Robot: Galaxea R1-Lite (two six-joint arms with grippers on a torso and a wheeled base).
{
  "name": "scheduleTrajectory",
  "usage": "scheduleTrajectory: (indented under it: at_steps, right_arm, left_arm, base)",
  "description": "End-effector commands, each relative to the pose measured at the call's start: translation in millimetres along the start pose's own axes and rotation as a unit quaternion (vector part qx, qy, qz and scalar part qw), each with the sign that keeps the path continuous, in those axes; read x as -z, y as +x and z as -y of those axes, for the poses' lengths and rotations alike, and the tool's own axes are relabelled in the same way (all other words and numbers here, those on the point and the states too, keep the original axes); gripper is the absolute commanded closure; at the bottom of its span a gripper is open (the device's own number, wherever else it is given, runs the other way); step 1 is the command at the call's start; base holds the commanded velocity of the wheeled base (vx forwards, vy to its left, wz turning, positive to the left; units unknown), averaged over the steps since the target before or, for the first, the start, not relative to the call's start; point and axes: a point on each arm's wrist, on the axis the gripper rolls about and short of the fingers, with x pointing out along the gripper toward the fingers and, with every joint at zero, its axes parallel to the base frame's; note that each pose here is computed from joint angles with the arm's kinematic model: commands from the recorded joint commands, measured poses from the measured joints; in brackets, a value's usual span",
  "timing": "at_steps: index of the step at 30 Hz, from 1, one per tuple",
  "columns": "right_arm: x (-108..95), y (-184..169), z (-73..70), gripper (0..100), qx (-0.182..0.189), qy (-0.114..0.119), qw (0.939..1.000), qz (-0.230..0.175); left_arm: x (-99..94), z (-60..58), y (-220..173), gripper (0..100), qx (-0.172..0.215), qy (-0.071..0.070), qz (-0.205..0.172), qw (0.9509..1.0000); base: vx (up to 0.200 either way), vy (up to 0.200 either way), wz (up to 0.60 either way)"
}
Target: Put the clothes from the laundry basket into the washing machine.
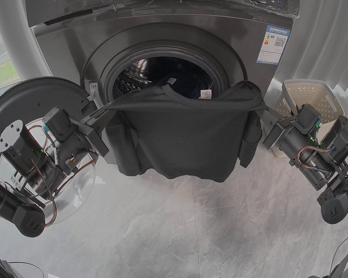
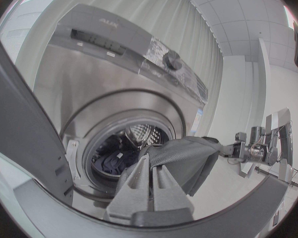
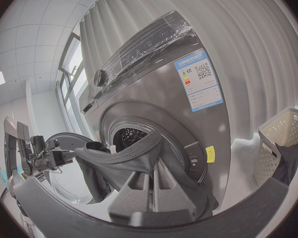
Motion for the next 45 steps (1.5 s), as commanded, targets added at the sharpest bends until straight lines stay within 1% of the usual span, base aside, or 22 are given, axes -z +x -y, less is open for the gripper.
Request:
scheduleTrajectory:
  at_steps: [1, 4, 7, 10, 11, 13, 15, 16, 19, 22, 26, 30, 35, 38, 39, 41, 42, 43, 44, 45]
  right_arm:
    - [-0.4, -0.7, -2.9, 100, -0.006, 0.001, 1.0000, 0.000]
    - [-3.0, -1.8, -3.5, 100, -0.008, -0.003, 1.0000, 0.004]
    - [-6.0, -2.0, -4.4, 100, -0.010, -0.004, 0.9999, 0.009]
    - [-10.3, -1.6, -9.2, 100, -0.016, -0.003, 0.9997, 0.018]
    - [-10.3, -1.6, -9.2, 100, -0.016, -0.003, 0.9997, 0.018]
    - [-13.2, -0.5, -12.5, 100, -0.020, -0.004, 0.9995, 0.024]
    - [-14.0, 0.6, -14.2, 100, -0.021, -0.005, 0.9994, 0.026]
    - [-15.1, 1.8, -14.9, 100, -0.017, -0.007, 0.9994, 0.029]
    - [-17.2, 4.1, -17.2, 100, -0.010, -0.006, 0.9993, 0.036]
    - [-19.3, 6.4, -23.9, 100, -0.004, -0.001, 0.9991, 0.042]
    - [-18.7, 6.8, -24.1, 100, 0.007, 0.001, 0.9991, 0.042]
    - [-19.4, 6.6, -24.2, 100, 0.007, 0.001, 0.9990, 0.044]
    - [-25.9, 4.5, -25.1, 100, 0.006, 0.001, 0.9986, 0.052]
    - [-24.6, 4.7, -24.9, 100, 0.007, 0.001, 0.9989, 0.046]
    - [-24.6, 4.7, -25.3, 100, 0.006, 0.002, 0.9989, 0.046]
    - [-22.3, 3.7, -25.5, 100, 0.005, 0.005, 0.9992, 0.040]
    - [-21.7, 3.2, -25.4, 100, 0.005, 0.005, 0.9992, 0.039]
    - [-16.3, 1.8, -27.8, 100, -0.001, 0.009, 0.9996, 0.027]
    - [-15.0, 1.4, -28.1, 100, -0.002, 0.010, 0.9997, 0.024]
    - [-6.7, 1.7, -27.1, 100, -0.003, 0.009, 0.9999, 0.008]
  left_arm:
    - [-24.0, 2.6, 0.3, 100, 0.004, 0.007, 0.045, 0.9990]
    - [-32.0, 1.8, -1.3, 100, 0.002, 0.007, 0.058, 0.9983]
    - [-36.8, -6.0, -3.5, 100, -0.012, 0.014, 0.065, 0.9977]
    - [-38.2, -12.0, -5.6, 100, -0.021, 0.020, 0.066, 0.9974]
    - [-38.2, -12.0, -5.6, 100, -0.021, 0.020, 0.066, 0.9974]
    - [-38.7, -16.3, -7.3, 100, -0.028, 0.023, 0.066, 0.9972]
    - [-38.6, -18.1, -8.0, 100, -0.030, 0.025, 0.065, 0.9971]
    - [-37.8, -18.7, -8.9, 100, -0.031, 0.025, 0.063, 0.9972]
    - [-37.3, -18.9, -9.8, 100, -0.032, 0.026, 0.061, 0.9973]
    - [-41.0, -16.0, -12.4, 100, -0.027, 0.025, 0.066, 0.9971]
    - [-39.6, -14.7, -14.2, 100, -0.023, 0.024, 0.062, 0.9975]
    - [-36.9, -13.6, -16.8, 100, -0.022, 0.023, 0.055, 0.9980]
    - [-36.0, -13.2, -17.4, 100, -0.022, 0.023, 0.053, 0.9981]
    - [-33.7, -12.5, -18.9, 100, -0.017, 0.022, 0.047, 0.9985]
    - [-32.1, -9.7, -19.2, 100, -0.009, 0.020, 0.043, 0.9988]
    - [-28.2, 1.8, -18.6, 100, 0.018, 0.011, 0.036, 0.9991]
    - [-27.7, 3.6, -18.5, 100, 0.021, 0.009, 0.035, 0.9991]
    - [-22.1, 16.3, -17.6, 100, 0.043, -0.003, 0.025, 0.9988]
    - [-22.0, 18.1, -17.4, 100, 0.046, -0.004, 0.025, 0.9986]
    - [-19.8, 26.1, -12.9, 100, 0.063, -0.012, 0.021, 0.9977]
  base:
    - [0.000, 0.000, 0.00]
    - [0.000, 0.000, 0.00]
    - [0.000, 0.000, 0.00]
    - [0.000, 0.000, 0.00]
    - [0.000, 0.000, 0.00]
    - [0.000, 0.000, 0.00]
    - [0.000, 0.000, 0.00]
    - [0.000, 0.000, 0.00]
    - [0.000, 0.000, 0.00]
    - [0.000, 0.000, 0.00]
    - [0.000, 0.000, 0.00]
    - [0.000, 0.000, 0.00]
    - [0.000, 0.000, 0.00]
    - [0.000, 0.000, 0.00]
    - [0.000, 0.000, 0.00]
    - [0.000, 0.000, 0.00]
    - [0.000, 0.000, 0.00]
    - [0.000, 0.000, 0.00]
    - [0.000, 0.000, 0.00]
    - [0.000, 0.000, 0.00]
